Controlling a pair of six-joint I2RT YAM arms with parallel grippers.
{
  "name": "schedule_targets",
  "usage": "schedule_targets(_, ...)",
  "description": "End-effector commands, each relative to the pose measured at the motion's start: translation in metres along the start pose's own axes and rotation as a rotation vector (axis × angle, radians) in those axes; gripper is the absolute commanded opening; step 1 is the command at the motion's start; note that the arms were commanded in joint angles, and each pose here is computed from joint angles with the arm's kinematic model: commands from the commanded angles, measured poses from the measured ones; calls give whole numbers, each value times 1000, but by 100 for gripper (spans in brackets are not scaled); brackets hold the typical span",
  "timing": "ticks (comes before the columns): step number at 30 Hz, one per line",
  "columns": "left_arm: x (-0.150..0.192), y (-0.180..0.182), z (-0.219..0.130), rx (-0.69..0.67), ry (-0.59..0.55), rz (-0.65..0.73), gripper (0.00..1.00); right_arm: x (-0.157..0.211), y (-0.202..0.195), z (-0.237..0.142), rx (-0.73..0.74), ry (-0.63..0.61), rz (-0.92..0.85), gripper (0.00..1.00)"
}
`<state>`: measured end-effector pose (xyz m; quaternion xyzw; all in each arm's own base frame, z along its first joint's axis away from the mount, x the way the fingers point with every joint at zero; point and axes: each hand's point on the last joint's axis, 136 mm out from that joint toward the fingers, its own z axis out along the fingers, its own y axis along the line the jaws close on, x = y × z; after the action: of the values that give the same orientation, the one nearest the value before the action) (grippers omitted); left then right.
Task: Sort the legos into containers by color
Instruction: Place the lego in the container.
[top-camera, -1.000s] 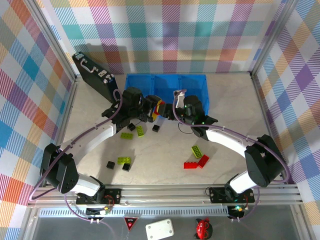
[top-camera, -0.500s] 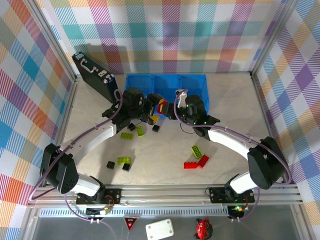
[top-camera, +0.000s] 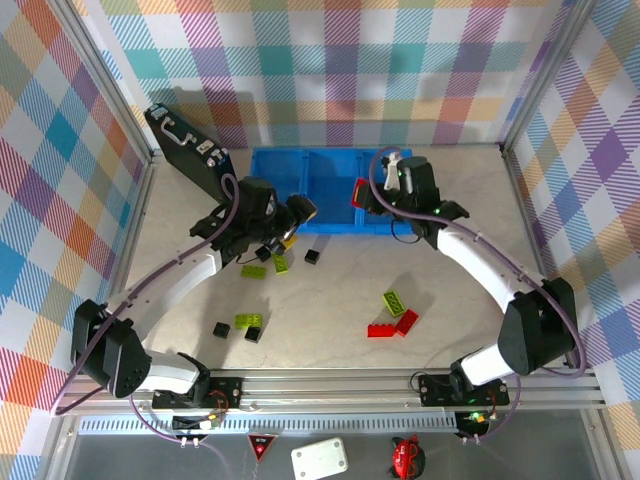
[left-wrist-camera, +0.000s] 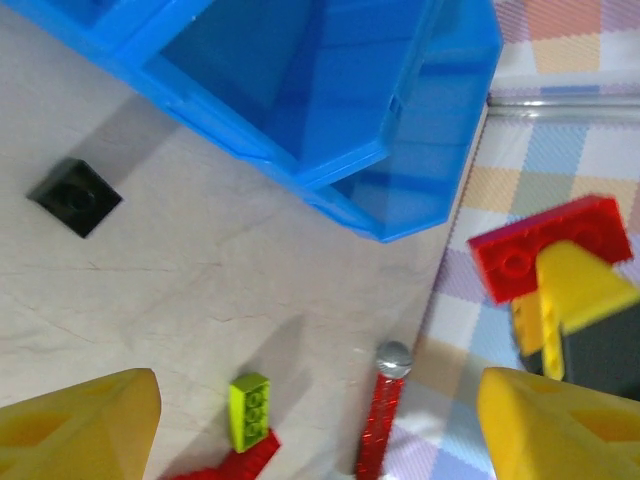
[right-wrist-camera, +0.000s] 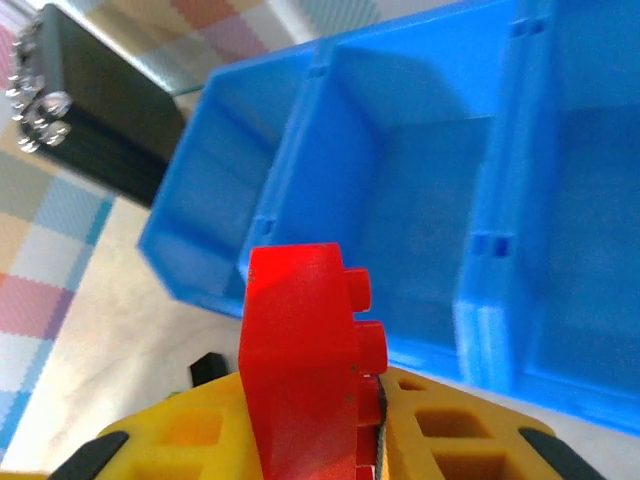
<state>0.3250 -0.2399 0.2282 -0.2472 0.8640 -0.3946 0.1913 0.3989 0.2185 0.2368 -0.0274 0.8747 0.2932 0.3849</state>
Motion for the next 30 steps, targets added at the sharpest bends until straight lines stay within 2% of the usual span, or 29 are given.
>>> schedule_targets(1,-5,12,-24,-76,-39,199,82,20,-39,8,126,163,-29,29)
schedule_targets(5,-5,36,-37,-199,-42,278,81,18,-69,19,228,258,-36,30)
schedule_targets(10,-3,57,-49,-284,-35,333,81,20,-105,39,365,364,-73,30)
schedule_targets(23,3,67,-60,-267,-47,353,82,30,-159,81,515,543,-112,33)
schedule_targets(30,6,70,-64,-271,-44,363,83,45,-175,94,513,607,-83,33)
